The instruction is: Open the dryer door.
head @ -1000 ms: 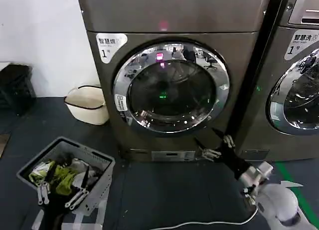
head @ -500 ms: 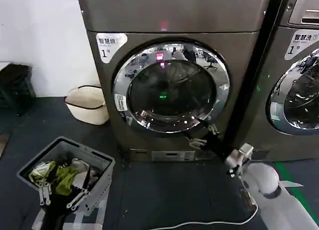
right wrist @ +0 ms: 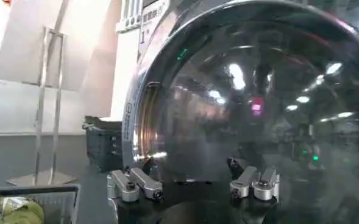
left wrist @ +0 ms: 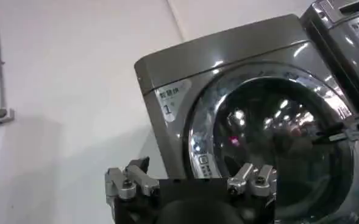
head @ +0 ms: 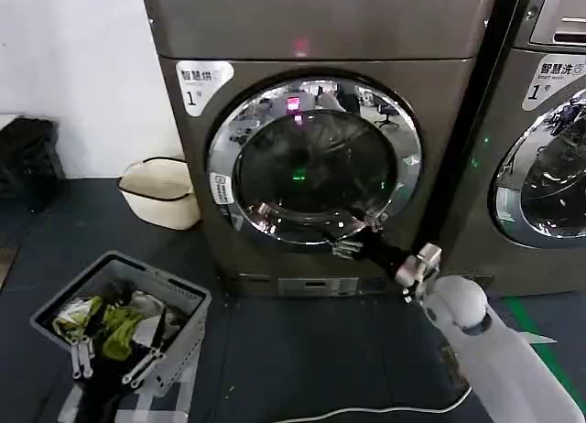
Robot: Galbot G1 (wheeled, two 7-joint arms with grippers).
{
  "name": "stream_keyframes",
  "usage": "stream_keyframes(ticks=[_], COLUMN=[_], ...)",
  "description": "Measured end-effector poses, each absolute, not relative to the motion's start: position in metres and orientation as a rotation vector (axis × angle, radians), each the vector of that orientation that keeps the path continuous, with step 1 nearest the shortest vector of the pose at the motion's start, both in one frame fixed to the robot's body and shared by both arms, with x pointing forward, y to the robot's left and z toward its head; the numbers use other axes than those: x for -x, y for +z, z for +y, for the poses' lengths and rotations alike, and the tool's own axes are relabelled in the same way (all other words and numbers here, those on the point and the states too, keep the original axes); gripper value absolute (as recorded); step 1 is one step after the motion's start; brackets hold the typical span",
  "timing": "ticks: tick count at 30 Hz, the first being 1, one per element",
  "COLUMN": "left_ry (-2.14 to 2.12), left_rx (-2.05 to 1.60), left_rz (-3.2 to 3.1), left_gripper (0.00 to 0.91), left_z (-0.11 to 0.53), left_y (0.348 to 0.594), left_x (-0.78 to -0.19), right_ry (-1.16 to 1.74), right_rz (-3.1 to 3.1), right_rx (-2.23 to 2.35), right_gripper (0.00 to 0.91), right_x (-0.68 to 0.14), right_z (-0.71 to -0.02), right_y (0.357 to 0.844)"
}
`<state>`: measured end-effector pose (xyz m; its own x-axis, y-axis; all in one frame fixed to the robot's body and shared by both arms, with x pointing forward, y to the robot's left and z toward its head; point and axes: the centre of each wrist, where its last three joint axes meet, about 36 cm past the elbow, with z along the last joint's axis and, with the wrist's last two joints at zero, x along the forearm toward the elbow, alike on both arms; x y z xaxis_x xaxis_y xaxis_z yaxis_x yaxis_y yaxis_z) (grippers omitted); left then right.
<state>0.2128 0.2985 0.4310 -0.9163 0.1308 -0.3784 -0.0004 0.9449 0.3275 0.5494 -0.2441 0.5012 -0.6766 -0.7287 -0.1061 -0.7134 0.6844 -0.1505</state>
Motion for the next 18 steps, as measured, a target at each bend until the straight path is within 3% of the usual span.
stream_keyframes(ticks=[18], left_ry=[0.45], left_rx=[-0.089], left_rz=[2.695], left_gripper=[0.907], left_z=[0.298], left_y=[0.43], left_x=[-0.214], right_ry=[-0.156], right_rz=[2.672], right_rx=[1.27], right_gripper=[0.907], right_x=[-0.584], right_z=[-0.194], right_y=[0.517])
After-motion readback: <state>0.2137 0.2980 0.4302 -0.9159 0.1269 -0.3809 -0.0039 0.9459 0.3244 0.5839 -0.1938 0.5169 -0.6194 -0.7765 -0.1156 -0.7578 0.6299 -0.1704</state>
